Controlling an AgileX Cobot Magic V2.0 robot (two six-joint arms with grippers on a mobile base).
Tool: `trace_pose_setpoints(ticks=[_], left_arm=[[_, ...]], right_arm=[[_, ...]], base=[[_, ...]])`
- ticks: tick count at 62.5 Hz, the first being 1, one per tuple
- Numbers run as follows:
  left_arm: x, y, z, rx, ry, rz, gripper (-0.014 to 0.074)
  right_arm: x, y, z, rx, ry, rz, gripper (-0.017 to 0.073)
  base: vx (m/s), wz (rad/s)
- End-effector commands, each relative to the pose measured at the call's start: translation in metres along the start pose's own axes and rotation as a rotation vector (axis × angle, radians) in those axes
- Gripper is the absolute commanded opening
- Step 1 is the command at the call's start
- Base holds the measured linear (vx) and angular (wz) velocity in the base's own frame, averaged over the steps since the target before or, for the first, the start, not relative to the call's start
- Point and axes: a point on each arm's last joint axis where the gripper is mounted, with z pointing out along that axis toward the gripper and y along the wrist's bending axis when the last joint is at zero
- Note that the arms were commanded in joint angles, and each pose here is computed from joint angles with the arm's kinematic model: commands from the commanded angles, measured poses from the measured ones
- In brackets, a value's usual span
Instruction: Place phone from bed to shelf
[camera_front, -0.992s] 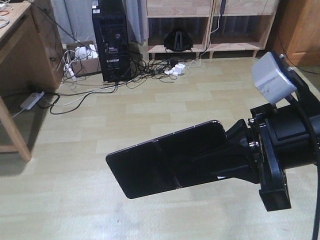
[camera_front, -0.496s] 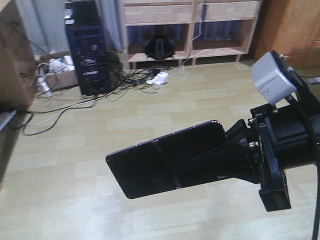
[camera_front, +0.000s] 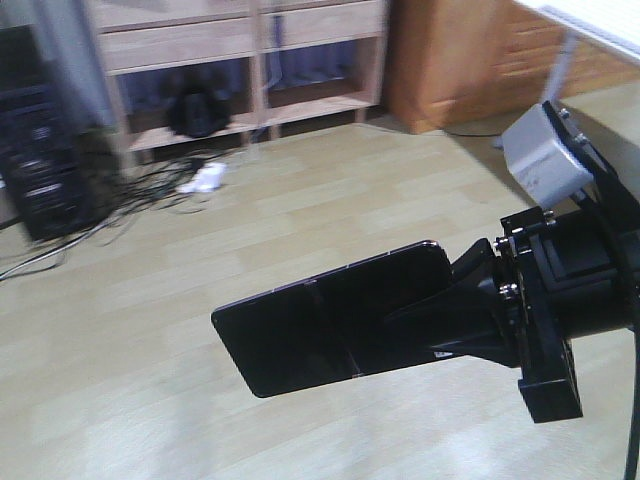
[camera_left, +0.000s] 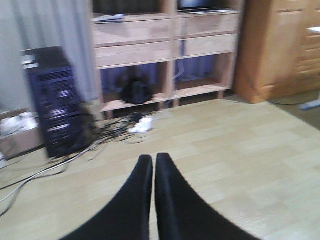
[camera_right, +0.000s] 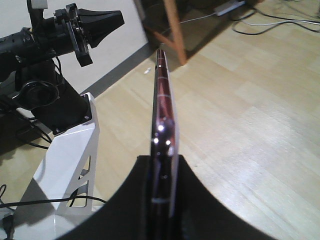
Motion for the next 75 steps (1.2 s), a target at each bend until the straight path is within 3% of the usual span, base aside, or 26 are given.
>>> trace_pose_setpoints(ticks=[1, 75], left_arm=[[-0.0061, 0.0009, -0.0005, -0.011, -0.077, -0.010, 0.0001], [-0.0061, 0.0009, -0.0005, -0.011, -0.077, -0.010, 0.0001]], right_arm=[[-0.0110, 0.0144, -0.0081, -0.073, -0.066, -0.017, -0.0004], [-0.0110, 0.0144, -0.0081, -0.073, -0.066, -0.017, -0.0004]], base=[[0.21, -0.60], [0.18, -0.56]])
